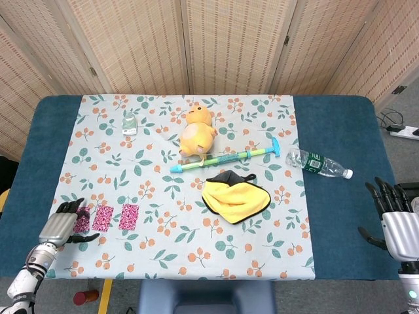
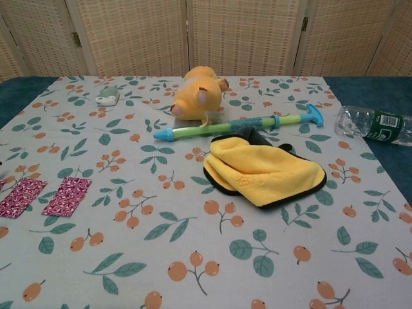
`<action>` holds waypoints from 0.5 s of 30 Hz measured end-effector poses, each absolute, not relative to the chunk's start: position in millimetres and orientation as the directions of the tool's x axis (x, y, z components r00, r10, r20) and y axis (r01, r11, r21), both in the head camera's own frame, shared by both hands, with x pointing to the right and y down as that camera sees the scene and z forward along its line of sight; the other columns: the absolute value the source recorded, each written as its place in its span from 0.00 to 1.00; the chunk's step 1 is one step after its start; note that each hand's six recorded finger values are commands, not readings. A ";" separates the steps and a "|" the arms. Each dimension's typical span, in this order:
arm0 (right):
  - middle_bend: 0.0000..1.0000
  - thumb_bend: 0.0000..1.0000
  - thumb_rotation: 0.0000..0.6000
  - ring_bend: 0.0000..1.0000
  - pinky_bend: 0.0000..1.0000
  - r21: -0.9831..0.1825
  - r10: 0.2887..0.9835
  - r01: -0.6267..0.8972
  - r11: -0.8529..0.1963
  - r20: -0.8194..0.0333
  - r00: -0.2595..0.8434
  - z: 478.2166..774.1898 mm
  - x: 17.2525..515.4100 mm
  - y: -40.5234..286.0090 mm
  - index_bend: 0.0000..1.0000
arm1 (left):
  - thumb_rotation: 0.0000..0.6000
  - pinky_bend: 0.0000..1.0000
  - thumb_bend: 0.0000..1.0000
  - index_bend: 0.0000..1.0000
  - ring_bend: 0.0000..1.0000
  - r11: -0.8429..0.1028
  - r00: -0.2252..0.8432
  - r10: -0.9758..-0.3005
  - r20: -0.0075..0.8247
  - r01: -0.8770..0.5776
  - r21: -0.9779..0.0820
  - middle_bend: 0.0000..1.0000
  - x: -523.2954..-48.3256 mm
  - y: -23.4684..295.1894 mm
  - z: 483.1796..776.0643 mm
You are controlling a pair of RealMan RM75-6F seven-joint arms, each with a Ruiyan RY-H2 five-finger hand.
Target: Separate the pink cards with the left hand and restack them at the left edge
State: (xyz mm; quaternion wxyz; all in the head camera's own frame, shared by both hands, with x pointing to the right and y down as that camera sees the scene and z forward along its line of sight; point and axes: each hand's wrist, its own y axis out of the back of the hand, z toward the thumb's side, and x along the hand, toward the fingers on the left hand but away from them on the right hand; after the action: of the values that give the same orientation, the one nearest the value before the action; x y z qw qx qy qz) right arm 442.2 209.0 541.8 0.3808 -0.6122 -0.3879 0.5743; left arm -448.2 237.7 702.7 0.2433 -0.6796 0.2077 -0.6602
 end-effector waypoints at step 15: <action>0.00 0.23 1.00 0.00 0.00 -0.914 0.914 0.039 -0.404 -0.402 0.049 540.1 441.3 209.7 0.00 | 0.72 0.00 0.15 0.28 0.00 -0.748 0.132 -0.657 0.742 0.004 -0.663 0.00 -417.1 220.9 695.1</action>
State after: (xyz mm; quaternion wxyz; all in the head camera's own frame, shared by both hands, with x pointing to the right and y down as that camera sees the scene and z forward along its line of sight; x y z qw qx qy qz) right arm 441.3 209.7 540.1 0.3839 -0.6140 -0.3879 0.5703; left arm -417.1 220.9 695.1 0.2680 -0.7029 0.2324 -0.6166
